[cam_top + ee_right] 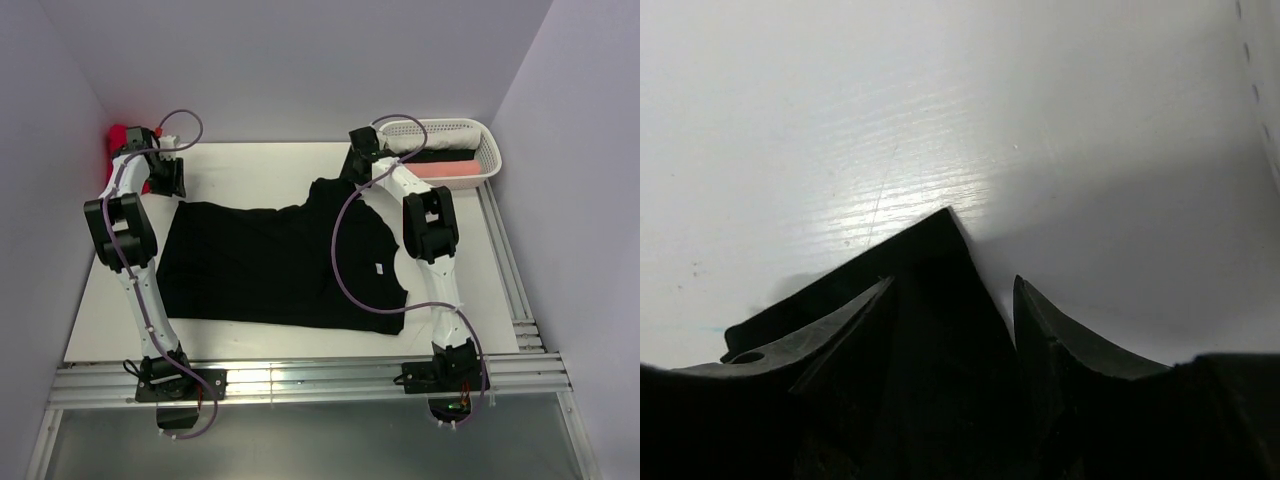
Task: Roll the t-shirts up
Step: Fold the tshirt
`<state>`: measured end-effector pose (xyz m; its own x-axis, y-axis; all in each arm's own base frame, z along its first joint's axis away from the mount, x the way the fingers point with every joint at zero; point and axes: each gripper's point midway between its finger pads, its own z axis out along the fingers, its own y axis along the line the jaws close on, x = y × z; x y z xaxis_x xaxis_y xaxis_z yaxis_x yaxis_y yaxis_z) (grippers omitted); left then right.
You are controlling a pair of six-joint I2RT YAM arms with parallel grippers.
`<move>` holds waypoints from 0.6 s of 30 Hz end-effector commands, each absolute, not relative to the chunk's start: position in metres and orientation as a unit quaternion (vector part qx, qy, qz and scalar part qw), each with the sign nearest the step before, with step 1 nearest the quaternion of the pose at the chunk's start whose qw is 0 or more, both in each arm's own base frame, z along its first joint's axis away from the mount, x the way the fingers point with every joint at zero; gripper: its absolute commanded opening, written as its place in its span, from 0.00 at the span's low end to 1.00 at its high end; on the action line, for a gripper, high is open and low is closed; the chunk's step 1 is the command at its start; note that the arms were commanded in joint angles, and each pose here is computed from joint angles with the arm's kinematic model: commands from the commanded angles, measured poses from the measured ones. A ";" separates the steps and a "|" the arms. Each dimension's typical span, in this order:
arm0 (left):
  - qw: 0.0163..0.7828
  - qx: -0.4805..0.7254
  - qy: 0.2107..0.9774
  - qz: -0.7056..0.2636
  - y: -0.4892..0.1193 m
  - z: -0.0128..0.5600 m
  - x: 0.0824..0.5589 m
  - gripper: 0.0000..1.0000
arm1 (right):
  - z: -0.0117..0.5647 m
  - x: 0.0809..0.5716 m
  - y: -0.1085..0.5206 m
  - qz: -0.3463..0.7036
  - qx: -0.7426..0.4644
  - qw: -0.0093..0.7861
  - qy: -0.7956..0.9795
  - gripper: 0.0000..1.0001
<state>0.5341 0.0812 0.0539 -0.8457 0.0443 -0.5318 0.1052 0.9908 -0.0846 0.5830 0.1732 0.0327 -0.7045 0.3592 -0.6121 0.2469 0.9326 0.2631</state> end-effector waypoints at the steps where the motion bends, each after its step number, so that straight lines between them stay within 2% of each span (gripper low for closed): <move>1: 0.285 0.042 0.956 -0.046 0.085 0.065 0.539 0.50 | 0.044 0.587 0.174 0.089 0.155 0.345 0.921 0.56; 5: 0.284 0.041 0.957 -0.045 0.086 0.064 0.538 0.50 | 0.046 0.586 0.178 0.099 0.151 0.345 0.921 0.46; 8: 0.280 0.044 0.958 -0.044 0.086 0.064 0.536 0.50 | 0.050 0.586 0.178 0.099 0.147 0.348 0.921 0.31; 9: 0.278 0.044 0.959 -0.043 0.086 0.063 0.535 0.50 | 0.055 0.587 0.178 0.102 0.146 0.353 0.919 0.20; 12: 0.273 0.047 0.960 -0.040 0.088 0.060 0.534 0.50 | 0.065 0.589 0.179 0.107 0.142 0.364 0.914 0.05; 14: 0.273 0.046 0.960 -0.038 0.089 0.060 0.533 0.51 | 0.069 0.591 0.177 0.105 0.143 0.371 0.911 0.00; 18: 0.269 0.043 0.961 -0.039 0.091 0.057 0.533 0.51 | 0.092 0.593 0.173 0.106 0.147 0.402 0.898 0.00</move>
